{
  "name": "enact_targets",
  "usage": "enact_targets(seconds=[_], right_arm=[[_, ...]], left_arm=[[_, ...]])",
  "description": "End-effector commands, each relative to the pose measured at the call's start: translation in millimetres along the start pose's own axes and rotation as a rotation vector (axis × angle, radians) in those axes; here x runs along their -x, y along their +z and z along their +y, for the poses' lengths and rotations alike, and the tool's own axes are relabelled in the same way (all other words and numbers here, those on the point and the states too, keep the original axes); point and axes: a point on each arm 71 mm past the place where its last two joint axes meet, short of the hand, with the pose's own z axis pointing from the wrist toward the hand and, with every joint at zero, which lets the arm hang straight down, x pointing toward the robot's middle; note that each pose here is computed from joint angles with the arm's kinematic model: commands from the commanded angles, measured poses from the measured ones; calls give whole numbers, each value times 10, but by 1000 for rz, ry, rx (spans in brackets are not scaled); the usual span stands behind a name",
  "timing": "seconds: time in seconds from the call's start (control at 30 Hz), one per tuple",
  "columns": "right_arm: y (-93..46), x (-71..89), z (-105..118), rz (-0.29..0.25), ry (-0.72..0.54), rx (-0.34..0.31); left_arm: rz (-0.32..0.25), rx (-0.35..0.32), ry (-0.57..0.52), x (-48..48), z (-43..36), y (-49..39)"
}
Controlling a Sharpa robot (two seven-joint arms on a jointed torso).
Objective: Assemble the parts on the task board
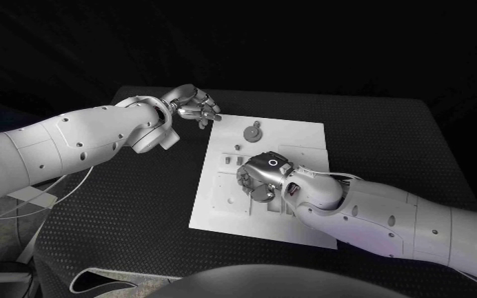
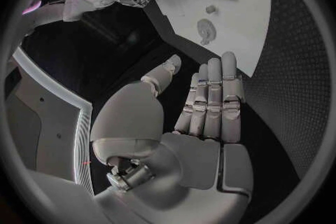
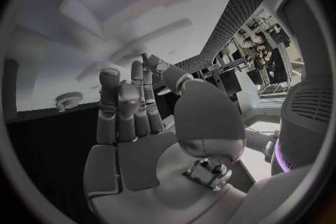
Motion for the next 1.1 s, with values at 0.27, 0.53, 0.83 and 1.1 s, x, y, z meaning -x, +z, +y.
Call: enact_targets(seconds=[0.27, 0.53, 0.83, 1.1], right_arm=[[9, -73, 45, 64, 1, 10], [-2, -93, 17, 84, 6, -3], [-8, -78, -12, 59, 51, -20], [-15, -49, -24, 17, 74, -28]], left_arm=[[-10, -17, -3, 5, -25, -2], [-7, -14, -4, 5, -22, -3], [-5, -8, -4, 8, -13, -6], [-1, 0, -4, 11, -1, -9]])
